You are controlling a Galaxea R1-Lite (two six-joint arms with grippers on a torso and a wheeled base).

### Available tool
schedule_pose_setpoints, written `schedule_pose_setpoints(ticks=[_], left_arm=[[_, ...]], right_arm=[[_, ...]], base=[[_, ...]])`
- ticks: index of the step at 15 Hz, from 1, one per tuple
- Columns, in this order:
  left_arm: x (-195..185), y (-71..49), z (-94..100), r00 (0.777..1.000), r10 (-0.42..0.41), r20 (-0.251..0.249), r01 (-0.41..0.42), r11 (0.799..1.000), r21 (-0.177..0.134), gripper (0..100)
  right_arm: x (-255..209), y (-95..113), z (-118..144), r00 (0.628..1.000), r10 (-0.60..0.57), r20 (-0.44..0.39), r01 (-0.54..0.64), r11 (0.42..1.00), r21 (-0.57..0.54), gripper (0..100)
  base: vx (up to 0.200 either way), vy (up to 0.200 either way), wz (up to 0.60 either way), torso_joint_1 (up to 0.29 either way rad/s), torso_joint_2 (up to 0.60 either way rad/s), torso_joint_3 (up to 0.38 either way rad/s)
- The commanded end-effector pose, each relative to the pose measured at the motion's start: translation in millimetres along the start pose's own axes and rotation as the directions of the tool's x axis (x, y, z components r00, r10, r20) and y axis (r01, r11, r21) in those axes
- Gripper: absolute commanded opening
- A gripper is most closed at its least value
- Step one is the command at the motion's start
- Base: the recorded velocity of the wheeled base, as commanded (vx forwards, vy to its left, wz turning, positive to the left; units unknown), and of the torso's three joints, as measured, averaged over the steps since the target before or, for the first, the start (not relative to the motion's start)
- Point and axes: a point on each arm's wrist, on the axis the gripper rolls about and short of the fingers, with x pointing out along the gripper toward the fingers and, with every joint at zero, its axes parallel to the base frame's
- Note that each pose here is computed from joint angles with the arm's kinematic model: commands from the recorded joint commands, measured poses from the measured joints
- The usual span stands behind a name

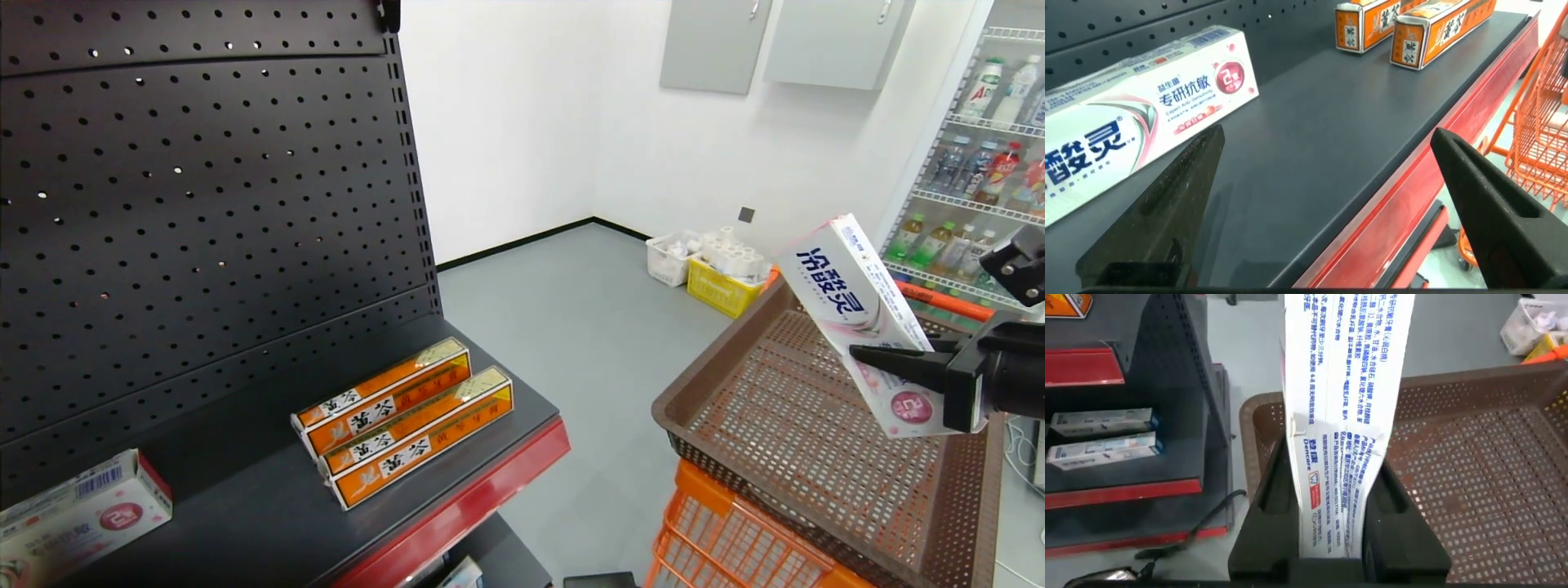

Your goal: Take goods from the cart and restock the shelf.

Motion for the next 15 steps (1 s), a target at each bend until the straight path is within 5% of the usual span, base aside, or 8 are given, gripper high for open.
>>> schedule_pose_setpoints(ticks=[1, 15], left_arm=[[0.0, 0.0, 0.0, 1.0, 0.0, 0.0, 0.0, 1.0, 0.0, 100], [0.0, 0.0, 0.0, 1.0, 0.001, 0.0, -0.001, 1.0, 0.0, 100]], right_arm=[[0.9, 2.2, -5.2, 1.0, 0.01, -0.012, -0.01, 1.0, 0.007, 0], [-0.7, 3.3, -3.3, 1.0, 0.016, 0.001, -0.016, 1.0, -0.001, 0]], base=[[0.0, 0.0, 0.6, -0.012, 0.0, 0.007], [0.0, 0.0, 0.6, 0.002, 0.0, 0.002]])
